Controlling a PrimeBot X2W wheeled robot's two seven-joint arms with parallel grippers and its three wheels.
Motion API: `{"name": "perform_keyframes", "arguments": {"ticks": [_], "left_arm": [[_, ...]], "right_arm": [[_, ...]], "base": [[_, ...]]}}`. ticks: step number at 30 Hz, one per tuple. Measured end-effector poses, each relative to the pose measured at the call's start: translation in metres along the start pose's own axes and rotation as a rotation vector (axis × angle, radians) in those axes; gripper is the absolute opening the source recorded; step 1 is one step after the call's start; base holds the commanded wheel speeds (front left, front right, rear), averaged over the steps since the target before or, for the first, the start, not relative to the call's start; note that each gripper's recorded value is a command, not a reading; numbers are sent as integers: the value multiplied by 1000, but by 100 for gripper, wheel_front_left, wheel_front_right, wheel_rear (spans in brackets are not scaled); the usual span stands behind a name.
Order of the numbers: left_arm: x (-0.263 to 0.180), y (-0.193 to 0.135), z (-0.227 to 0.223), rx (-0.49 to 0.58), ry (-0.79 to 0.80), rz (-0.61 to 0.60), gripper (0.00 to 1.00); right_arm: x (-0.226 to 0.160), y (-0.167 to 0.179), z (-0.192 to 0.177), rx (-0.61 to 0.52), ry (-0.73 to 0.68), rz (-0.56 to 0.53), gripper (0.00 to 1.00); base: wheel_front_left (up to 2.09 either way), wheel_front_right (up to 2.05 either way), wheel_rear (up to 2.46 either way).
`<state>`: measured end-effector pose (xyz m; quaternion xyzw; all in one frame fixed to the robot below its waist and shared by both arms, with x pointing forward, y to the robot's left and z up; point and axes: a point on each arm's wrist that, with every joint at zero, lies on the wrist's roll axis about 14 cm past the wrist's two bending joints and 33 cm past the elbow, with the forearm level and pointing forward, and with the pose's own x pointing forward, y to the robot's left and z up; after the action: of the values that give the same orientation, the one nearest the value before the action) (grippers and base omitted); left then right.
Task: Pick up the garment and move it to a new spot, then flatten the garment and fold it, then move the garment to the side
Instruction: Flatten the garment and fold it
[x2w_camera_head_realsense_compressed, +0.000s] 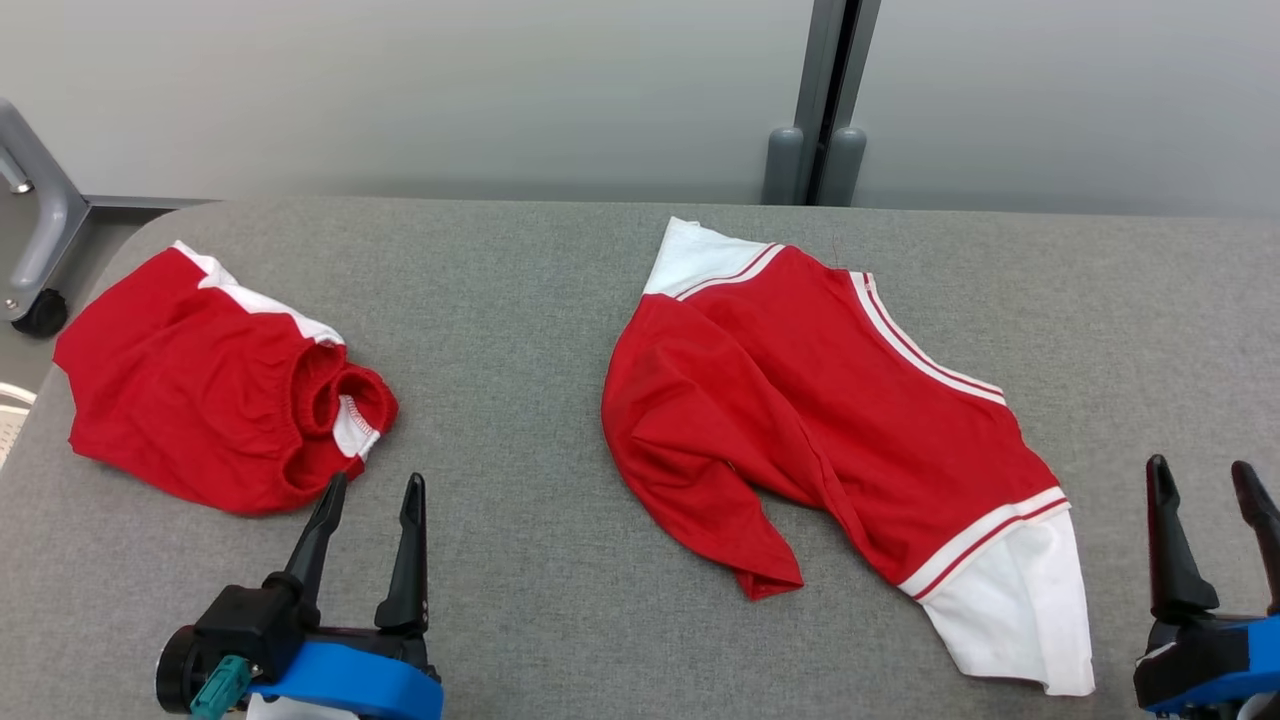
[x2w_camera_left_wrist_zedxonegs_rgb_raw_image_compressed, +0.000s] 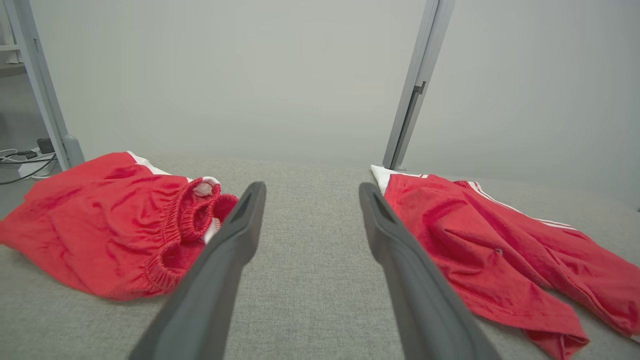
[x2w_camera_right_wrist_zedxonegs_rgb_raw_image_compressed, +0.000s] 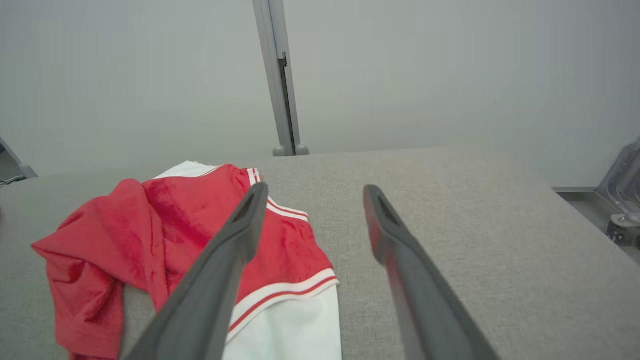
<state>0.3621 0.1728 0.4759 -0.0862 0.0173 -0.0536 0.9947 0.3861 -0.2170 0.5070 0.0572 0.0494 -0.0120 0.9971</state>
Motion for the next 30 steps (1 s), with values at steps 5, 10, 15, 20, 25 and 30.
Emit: {"name": "perform_keyframes", "arguments": {"ticks": [5,10,15,20,25,30], "left_arm": [[-4,-1,1,6,-4,-3,100],[-6,-3,0,8,0,-11,100],[-7,-4,1,11,-2,-17,100],[1,-10,-5,18,37,-31,100],[32,-43,-15,21,151,-144,100],[75,-63,-25,16,291,-202,100]], "right_arm": [[-3,-1,24,-50,-156,-10,100],[-5,14,15,-51,-172,31,100],[-4,23,10,-35,-161,55,100],[0,30,5,-51,-140,76,100],[7,33,-2,-46,-113,83,100],[13,38,-13,-43,-77,97,100]], "base": [[0,0,0],[0,0,0],[0,0,0],[0,0,0],[0,0,0],[0,0,0]]}}
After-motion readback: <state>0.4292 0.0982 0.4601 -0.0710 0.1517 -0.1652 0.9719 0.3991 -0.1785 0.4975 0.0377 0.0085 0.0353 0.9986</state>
